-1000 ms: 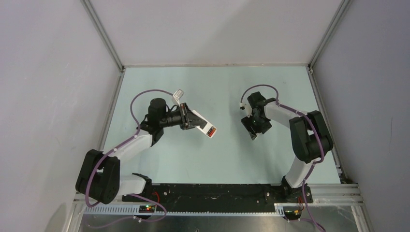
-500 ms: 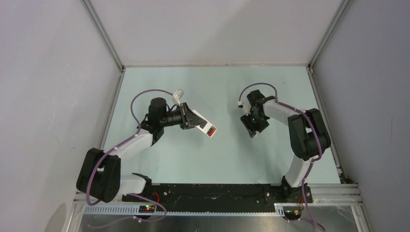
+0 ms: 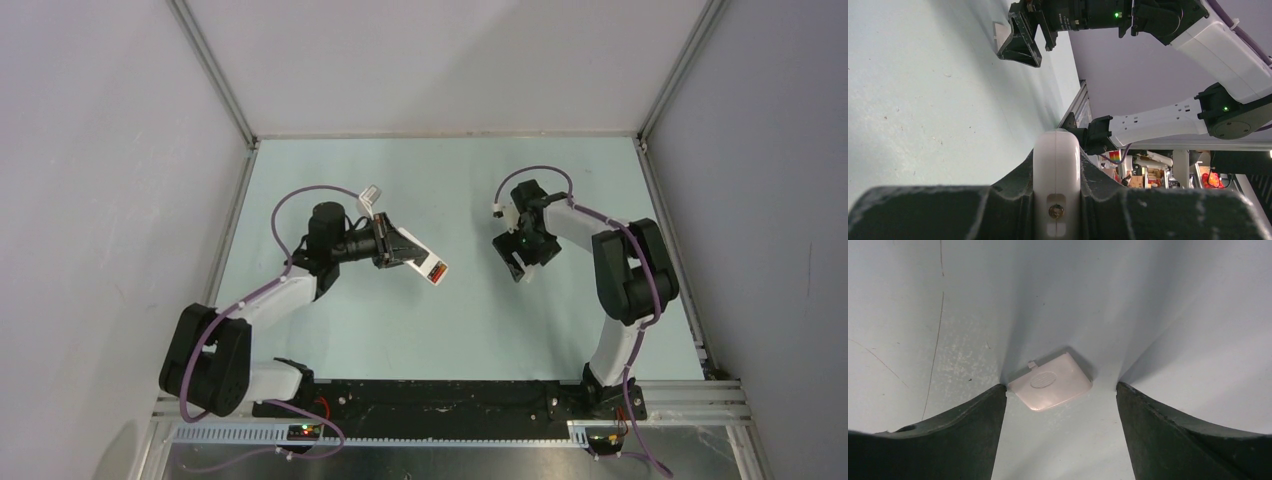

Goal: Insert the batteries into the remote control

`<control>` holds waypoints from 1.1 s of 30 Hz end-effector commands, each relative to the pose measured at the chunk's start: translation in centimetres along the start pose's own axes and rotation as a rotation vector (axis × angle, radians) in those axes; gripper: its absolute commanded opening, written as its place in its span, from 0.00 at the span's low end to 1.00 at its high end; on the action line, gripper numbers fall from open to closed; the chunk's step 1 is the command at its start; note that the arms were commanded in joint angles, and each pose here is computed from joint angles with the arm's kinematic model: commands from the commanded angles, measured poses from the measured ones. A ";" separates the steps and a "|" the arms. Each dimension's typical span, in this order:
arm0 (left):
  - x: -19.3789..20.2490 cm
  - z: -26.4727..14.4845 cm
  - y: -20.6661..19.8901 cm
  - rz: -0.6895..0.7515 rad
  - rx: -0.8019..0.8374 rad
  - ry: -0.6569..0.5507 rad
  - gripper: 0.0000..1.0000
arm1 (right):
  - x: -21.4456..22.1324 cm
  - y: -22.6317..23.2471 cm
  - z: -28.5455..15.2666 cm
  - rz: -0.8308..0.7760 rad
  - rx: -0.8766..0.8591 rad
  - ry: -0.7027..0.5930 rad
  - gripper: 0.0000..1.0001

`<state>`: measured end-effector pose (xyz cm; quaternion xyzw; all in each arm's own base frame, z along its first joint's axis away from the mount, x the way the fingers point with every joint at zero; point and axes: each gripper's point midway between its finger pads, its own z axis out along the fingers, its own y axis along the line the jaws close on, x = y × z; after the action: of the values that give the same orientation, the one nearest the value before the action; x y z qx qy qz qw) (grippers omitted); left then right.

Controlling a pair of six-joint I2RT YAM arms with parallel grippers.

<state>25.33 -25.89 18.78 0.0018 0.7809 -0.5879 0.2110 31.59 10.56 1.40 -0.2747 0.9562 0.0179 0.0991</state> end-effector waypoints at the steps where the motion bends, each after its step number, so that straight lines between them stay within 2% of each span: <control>1: -1.5 0.0 -2.2 0.049 0.052 -0.017 0.00 | -0.6 -1.5 1.6 -0.029 0.045 0.001 0.82; 6: -1.6 0.1 -2.1 0.045 0.049 -0.018 0.00 | -1.4 -1.7 1.7 -0.045 0.050 -0.029 0.75; 13: -1.8 0.1 -2.2 0.042 0.051 -0.020 0.00 | -2.7 -1.6 1.1 0.020 0.056 -0.071 0.53; 15: -1.8 0.1 -2.2 0.042 0.049 -0.023 0.00 | -2.7 -1.5 1.1 0.071 0.055 -0.062 0.51; 19: -1.8 0.0 -2.1 0.041 0.046 -0.027 0.00 | -1.9 -0.8 1.0 0.195 0.084 -0.011 0.48; 22: -1.6 0.0 -1.8 0.034 0.038 -0.028 0.00 | -1.4 -0.5 0.5 0.285 0.184 0.029 0.48; 30: -1.5 -0.1 -1.7 0.041 0.034 -0.038 0.00 | -2.7 8.5 -0.2 0.301 0.076 -0.014 0.50; 33: -1.4 -0.5 -1.8 0.052 0.036 -0.047 0.00 | -2.8 10.3 0.2 0.340 0.061 -0.030 0.50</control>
<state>25.67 -25.96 19.01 -0.0022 0.7804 -0.5885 0.2112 29.55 18.46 1.78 -0.1603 0.9801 -0.0142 0.1164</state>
